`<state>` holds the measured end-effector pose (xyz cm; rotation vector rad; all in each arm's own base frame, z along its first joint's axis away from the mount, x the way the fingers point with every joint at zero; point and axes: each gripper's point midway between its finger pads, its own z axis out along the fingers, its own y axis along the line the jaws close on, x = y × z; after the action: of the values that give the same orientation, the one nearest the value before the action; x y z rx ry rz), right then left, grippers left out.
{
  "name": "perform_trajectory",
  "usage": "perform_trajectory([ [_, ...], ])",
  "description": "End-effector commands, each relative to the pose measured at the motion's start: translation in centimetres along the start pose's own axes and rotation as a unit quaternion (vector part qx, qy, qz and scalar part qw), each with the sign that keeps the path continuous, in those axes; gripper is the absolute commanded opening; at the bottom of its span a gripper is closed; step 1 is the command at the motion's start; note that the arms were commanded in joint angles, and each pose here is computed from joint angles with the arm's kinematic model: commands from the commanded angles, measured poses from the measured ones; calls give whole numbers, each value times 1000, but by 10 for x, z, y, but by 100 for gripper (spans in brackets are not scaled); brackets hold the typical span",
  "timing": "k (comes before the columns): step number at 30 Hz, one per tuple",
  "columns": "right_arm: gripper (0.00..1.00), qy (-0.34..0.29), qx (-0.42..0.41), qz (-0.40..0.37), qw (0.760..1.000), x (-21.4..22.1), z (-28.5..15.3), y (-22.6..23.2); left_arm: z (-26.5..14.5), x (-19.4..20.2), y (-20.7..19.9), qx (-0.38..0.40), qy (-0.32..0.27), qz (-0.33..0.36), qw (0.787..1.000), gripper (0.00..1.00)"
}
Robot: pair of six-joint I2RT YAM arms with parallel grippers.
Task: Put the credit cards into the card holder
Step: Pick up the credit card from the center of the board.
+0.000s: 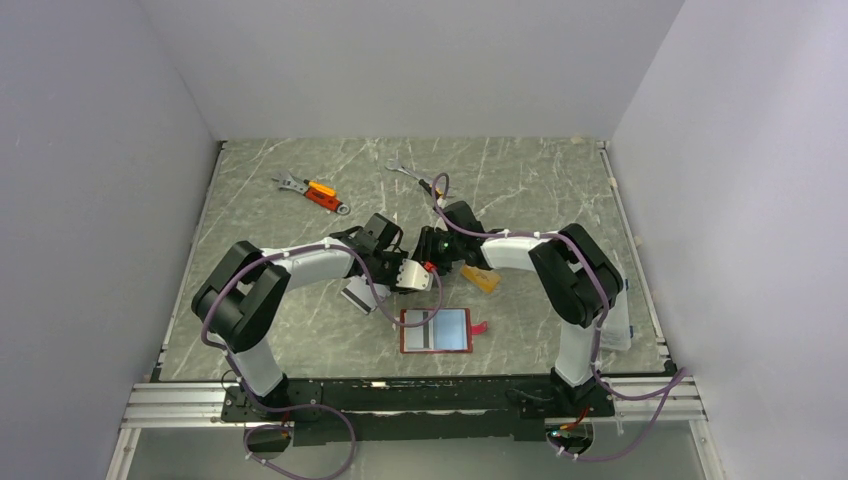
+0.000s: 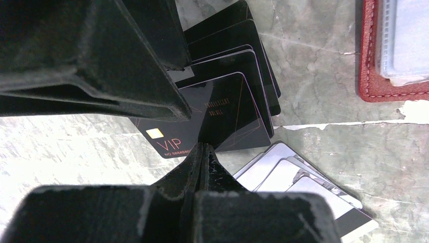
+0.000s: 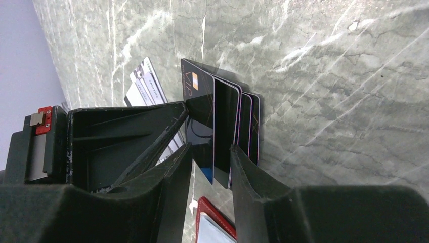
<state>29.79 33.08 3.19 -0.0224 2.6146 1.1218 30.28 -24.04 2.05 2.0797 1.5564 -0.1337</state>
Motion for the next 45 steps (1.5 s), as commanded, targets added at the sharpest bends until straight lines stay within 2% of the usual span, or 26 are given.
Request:
perform_trajectory([
  [1, 36, -6, -21, -13, 1000, -6, 4, 18, 6, 6, -31, 59, 3, -15, 998, 0],
  [10, 31, 3, -20, -12, 1000, 0, 10, 16, 2, 0, -35, 81, -5, -25, 996, 0],
  [23, 28, 12, -22, -13, 1000, 5, 15, 18, 9, 5, -44, 124, 14, -29, 992, 0],
  [28, 24, 11, -19, -16, 1000, 7, 14, 22, 9, 4, -46, 126, 12, -30, 992, 0],
  [30, 29, 7, -8, -16, 1000, 8, 11, 18, 8, 3, -47, 123, 10, -30, 992, 0],
  [33, 30, 1, -4, -17, 1000, 8, 7, 17, 7, 2, -48, 119, 9, -30, 992, 0],
  [45, 22, 14, -14, -8, 1000, 18, 14, 18, 9, -9, -40, 119, 17, -22, 992, 0],
])
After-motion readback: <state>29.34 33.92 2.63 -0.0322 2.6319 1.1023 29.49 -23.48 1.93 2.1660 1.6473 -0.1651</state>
